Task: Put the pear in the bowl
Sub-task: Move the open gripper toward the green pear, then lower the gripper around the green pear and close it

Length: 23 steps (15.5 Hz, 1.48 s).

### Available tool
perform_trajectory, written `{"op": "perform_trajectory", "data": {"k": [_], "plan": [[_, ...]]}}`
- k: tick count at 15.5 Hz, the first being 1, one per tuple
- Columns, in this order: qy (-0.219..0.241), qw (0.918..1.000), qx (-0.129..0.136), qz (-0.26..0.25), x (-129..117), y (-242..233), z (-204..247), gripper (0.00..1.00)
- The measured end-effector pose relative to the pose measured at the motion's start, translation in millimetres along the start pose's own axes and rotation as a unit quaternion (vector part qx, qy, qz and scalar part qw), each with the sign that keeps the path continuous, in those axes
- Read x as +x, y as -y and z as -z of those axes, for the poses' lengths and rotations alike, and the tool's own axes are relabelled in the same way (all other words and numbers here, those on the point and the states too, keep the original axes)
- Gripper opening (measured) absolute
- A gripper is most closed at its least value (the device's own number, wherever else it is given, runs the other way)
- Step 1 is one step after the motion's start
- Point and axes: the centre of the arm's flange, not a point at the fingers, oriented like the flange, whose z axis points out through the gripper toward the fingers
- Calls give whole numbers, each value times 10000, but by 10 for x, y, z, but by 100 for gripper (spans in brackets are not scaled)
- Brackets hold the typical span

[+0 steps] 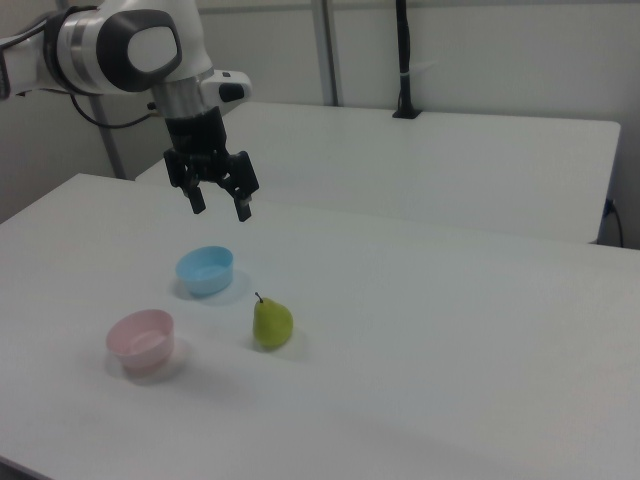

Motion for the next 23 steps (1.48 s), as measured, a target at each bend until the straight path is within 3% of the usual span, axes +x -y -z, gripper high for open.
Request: {"op": "perform_trajectory", "data": {"k": [17, 23], "plan": [[-18, 9998, 79, -160, 19, -122, 15, 100], [449, 9990, 15, -62, 281, -96, -638, 100]]}}
